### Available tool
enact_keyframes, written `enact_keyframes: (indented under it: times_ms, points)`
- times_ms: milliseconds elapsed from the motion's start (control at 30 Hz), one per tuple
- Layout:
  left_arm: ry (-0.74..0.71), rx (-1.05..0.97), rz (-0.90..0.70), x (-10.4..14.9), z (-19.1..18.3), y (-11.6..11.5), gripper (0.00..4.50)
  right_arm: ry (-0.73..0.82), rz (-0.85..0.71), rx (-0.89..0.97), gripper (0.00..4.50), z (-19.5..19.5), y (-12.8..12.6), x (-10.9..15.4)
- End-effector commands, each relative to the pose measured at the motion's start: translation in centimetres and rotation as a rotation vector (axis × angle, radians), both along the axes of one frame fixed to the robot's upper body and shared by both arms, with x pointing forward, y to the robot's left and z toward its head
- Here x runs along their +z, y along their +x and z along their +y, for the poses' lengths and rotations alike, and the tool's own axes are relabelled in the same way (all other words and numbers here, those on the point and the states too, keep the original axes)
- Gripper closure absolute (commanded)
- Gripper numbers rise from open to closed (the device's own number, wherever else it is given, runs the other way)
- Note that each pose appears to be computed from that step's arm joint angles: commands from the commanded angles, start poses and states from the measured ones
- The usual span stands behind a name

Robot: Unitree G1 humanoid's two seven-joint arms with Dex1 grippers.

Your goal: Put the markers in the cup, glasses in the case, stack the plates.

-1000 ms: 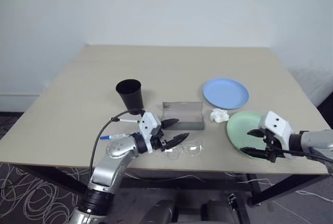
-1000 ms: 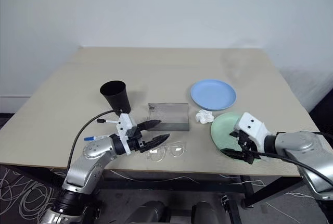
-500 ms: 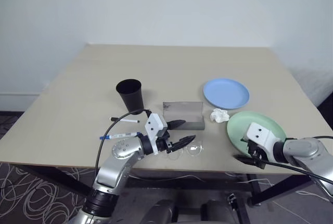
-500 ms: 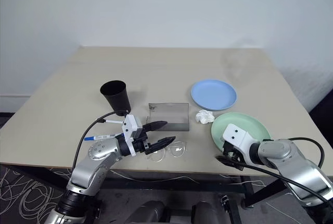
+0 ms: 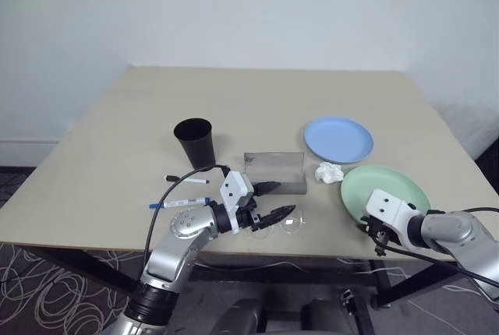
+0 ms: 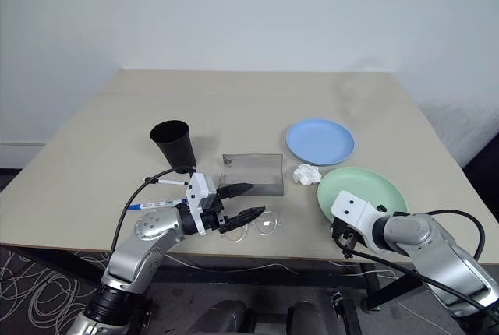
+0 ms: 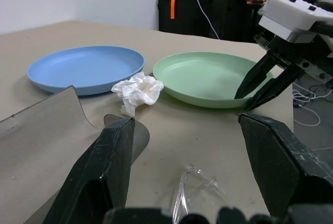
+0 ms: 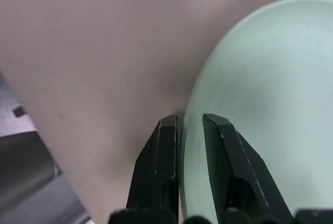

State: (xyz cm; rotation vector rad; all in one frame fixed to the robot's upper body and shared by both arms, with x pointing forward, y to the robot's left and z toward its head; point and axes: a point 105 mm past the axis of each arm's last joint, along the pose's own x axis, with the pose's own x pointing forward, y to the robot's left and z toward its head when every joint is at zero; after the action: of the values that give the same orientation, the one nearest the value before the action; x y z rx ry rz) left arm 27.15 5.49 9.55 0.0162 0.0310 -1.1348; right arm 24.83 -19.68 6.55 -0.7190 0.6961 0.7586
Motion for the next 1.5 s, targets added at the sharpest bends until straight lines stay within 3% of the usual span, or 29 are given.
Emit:
enact_keyframes:
  times_ms: [33, 133, 500, 933, 1267, 1500]
  points:
    - [-0.009, -0.009, -0.049, 1.2, -0.2, 0.2, 1.11, -0.047, -0.046, -0.030, 3.90, -0.8, 0.6, 0.5]
    - [-0.008, -0.007, -0.049, 1.2, -0.2, 0.2, 1.11, -0.065, -0.041, -0.035, 4.47, -0.9, 0.5, 0.4]
    - [-0.003, 0.003, -0.054, 1.2, -0.1, 0.4, 1.11, -0.156, -0.110, -0.118, 4.47, -2.5, 2.1, 0.2]
    - [0.002, 0.009, -0.059, 1.1, -0.1, 0.6, 1.11, -0.238, -0.316, -0.261, 4.47, -5.6, 7.4, 2.6]
    - [0.002, 0.016, -0.066, 1.2, 0.0, 1.0, 1.11, -0.185, -0.461, -0.036, 4.47, -2.8, 13.0, 6.4]
    - [0.002, 0.021, -0.074, 1.3, -0.1, 1.2, 1.11, -0.141, -0.499, 0.150, 4.47, 0.5, 16.9, 6.9]
